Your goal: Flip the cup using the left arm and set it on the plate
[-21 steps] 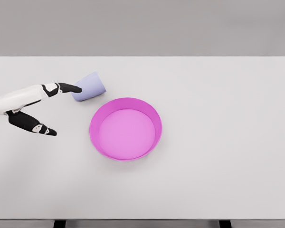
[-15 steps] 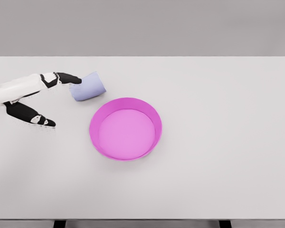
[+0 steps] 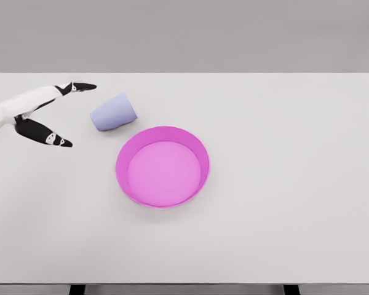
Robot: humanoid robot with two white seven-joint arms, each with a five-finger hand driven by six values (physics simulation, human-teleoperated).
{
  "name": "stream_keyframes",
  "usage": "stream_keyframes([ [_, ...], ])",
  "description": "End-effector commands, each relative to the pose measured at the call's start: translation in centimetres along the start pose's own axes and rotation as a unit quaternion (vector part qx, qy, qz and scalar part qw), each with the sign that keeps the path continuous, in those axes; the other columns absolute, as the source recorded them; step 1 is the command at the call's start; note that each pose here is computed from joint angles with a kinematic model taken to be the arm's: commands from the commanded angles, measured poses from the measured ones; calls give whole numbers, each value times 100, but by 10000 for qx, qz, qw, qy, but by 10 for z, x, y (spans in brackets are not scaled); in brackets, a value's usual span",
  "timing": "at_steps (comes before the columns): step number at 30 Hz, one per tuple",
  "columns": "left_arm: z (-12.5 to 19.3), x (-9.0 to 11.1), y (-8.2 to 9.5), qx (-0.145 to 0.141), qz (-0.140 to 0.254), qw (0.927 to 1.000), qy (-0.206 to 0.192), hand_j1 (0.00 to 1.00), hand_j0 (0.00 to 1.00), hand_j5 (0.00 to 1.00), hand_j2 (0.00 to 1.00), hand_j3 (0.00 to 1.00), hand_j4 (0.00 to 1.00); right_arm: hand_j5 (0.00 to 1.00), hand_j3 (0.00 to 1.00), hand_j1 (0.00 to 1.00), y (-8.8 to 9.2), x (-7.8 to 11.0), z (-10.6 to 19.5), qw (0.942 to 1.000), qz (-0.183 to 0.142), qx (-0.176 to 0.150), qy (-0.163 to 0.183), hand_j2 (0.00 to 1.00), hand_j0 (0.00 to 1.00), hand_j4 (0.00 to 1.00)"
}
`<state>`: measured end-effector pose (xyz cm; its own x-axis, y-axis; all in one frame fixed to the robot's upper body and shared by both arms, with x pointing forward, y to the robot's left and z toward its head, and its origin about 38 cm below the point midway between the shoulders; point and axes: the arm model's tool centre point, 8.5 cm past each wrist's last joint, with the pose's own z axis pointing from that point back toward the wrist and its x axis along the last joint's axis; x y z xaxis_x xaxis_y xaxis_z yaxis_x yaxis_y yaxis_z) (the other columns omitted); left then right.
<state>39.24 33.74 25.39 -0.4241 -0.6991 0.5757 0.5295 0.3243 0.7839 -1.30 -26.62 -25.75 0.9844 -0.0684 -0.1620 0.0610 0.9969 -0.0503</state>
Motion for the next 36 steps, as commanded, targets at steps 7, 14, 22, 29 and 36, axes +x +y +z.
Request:
stream_keyframes([
  [7, 2, -1, -23, -1452, 641, 9871, 196, 100, 100, 100, 100, 100, 100, 100, 100, 100, 0, 0, 0, 10000, 14, 4, 4, 100, 100, 100],
  [14, -33, -15, 16, -694, 1233, 9897, -207, 100, 100, 100, 100, 100, 100, 100, 100, 100, 0, 0, 0, 10000, -1, -1, 3, 100, 100, 100],
  [22, -84, -28, 2, -588, 1098, 9922, -31, 100, 100, 100, 100, 100, 100, 100, 100, 100, 0, 0, 0, 10000, 6, -2, 3, 100, 100, 100],
  [29, -90, -32, 10, -347, 1004, 9943, 44, 100, 100, 100, 100, 100, 100, 100, 100, 100, 0, 0, 0, 10000, 6, 6, 3, 100, 100, 100],
  [36, -119, -37, -9, -108, 1404, 9900, 90, 100, 100, 100, 100, 100, 100, 100, 100, 100, 0, 0, 0, 10000, -1, -1, 3, 100, 100, 100],
])
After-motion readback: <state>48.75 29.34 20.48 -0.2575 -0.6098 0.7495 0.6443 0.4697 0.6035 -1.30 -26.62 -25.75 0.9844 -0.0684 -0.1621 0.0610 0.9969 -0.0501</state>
